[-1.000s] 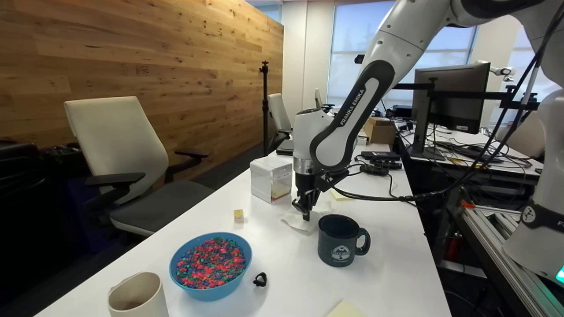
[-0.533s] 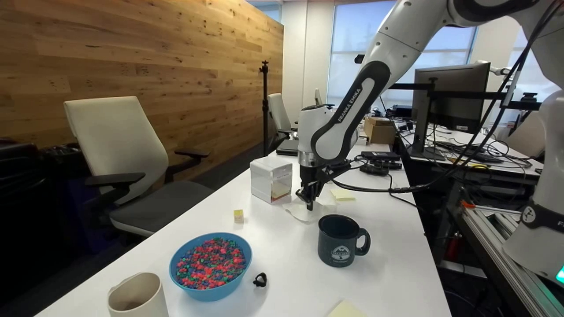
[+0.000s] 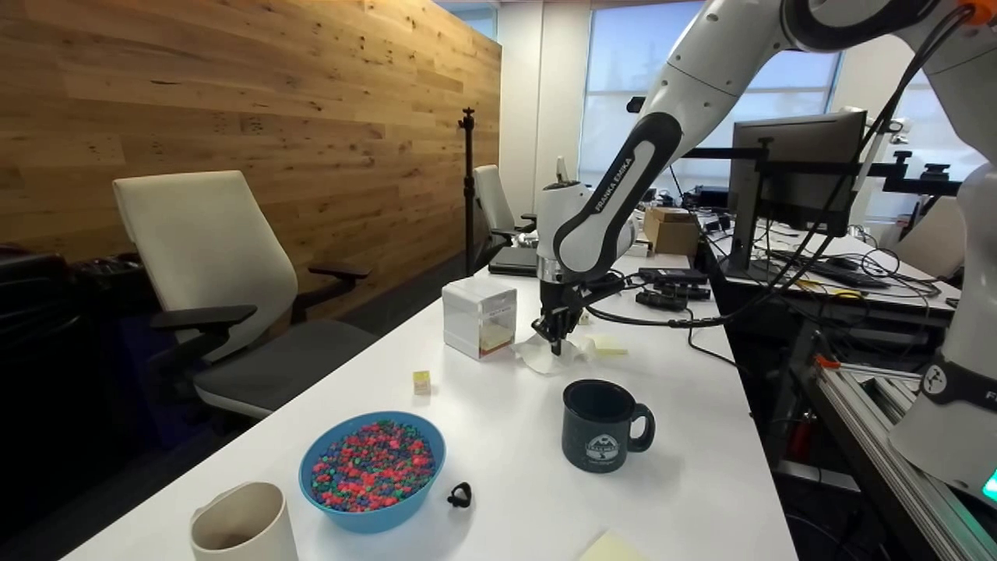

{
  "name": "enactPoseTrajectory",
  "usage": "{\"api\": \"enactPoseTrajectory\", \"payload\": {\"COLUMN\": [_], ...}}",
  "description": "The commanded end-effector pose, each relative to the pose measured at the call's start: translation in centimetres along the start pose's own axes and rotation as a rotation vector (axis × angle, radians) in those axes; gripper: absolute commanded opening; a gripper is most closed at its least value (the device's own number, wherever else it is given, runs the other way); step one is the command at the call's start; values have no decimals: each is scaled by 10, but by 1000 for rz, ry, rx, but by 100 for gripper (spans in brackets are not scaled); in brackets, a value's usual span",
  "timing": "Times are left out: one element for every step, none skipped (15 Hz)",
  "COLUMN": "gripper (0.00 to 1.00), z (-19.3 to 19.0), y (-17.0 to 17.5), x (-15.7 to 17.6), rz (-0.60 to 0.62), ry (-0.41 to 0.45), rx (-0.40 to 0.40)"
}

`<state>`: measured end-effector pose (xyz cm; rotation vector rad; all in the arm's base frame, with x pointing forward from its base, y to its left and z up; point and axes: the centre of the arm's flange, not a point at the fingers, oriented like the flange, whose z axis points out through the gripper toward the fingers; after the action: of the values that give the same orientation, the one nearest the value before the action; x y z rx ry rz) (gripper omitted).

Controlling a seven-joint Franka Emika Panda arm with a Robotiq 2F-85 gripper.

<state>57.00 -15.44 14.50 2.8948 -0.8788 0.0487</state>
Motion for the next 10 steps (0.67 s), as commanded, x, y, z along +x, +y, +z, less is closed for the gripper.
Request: {"api": "enactPoseTrajectory", "payload": {"gripper": [0,0,0,0,0,0,0,0,0,0], "z": [2,1,0,-2,-3,-5,-6,-7,-7,-6], "y": [-15,-20,-28,-35,-43,-50,-58,-64,-69,-72], "x": [-5,-9,-15,-20,-26,-32,-38,-43,-47,-47], "rz": [8,-2,-19,-36,-54,-72,-89,-102,-111,-118], "ry": [0,-1,-2,-3,-6,-10,-13,-14,-17,-19], "rx": [9,14,21,28,37,44,52,56,57,58]}}
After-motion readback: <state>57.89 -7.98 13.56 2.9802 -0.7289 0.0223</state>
